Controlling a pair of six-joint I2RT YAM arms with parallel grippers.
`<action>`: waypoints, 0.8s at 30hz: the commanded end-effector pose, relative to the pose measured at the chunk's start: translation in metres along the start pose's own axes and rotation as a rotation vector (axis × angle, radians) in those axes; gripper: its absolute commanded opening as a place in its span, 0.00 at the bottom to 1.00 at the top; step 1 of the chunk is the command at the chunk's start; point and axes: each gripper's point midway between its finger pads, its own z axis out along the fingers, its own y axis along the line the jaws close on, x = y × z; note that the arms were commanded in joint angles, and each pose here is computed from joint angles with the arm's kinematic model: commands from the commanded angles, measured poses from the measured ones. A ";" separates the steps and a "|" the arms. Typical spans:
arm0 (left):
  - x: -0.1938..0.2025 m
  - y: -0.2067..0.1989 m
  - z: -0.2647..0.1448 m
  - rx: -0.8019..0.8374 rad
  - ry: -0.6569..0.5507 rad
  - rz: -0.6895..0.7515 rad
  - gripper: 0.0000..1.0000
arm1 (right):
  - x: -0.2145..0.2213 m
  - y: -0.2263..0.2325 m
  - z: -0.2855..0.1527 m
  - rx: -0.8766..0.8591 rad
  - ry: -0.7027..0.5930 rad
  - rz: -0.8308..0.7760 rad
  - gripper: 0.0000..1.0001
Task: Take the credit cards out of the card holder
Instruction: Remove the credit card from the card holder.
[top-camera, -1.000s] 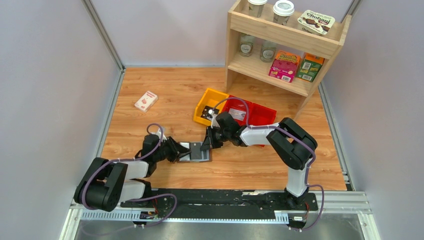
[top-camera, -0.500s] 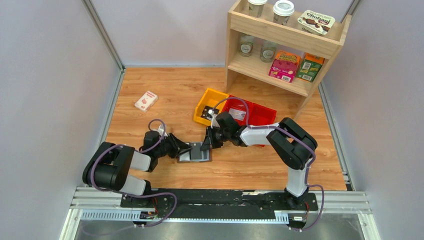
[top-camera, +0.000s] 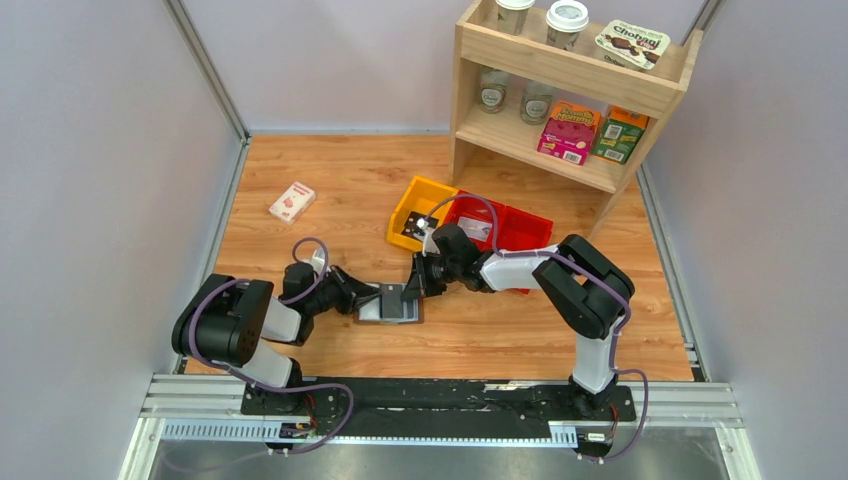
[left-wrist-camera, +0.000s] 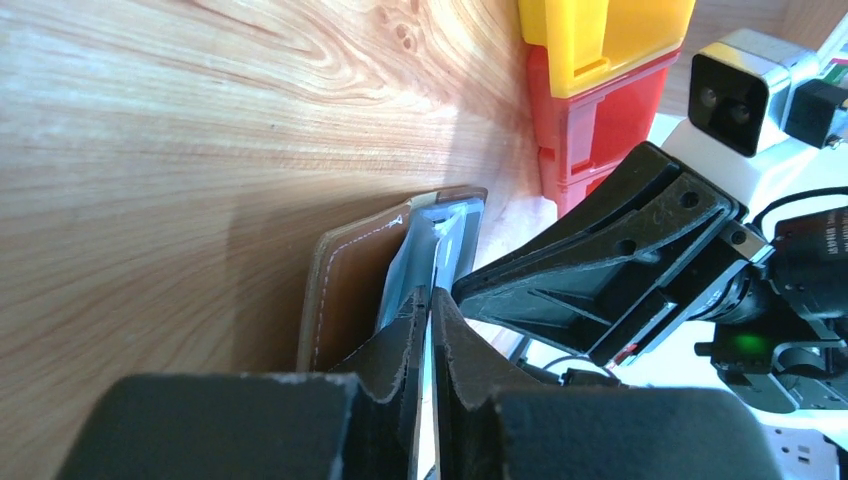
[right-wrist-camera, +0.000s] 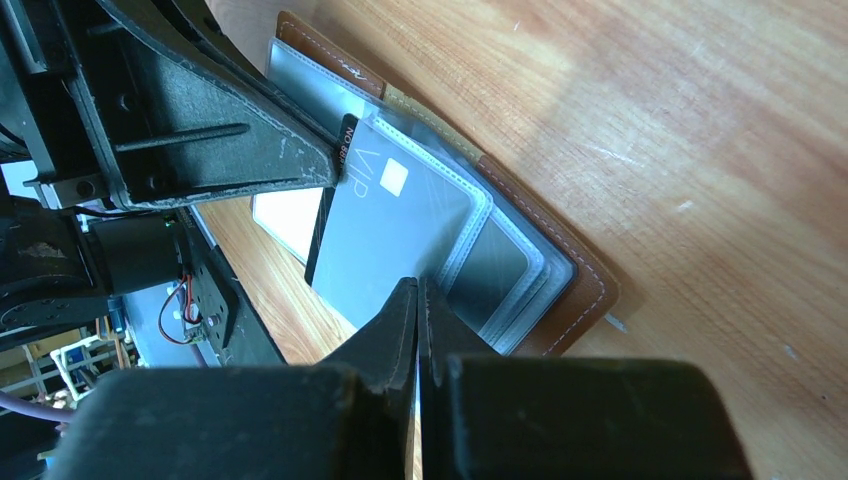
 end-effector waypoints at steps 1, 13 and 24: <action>-0.007 -0.016 -0.006 0.086 -0.029 0.021 0.11 | 0.043 -0.069 -0.002 0.233 0.106 0.040 0.01; -0.004 -0.004 -0.004 0.040 -0.007 0.031 0.29 | 0.043 -0.069 -0.002 0.232 0.106 0.035 0.01; -0.003 0.008 0.002 -0.008 0.031 0.058 0.34 | 0.041 -0.067 -0.002 0.226 0.099 0.037 0.01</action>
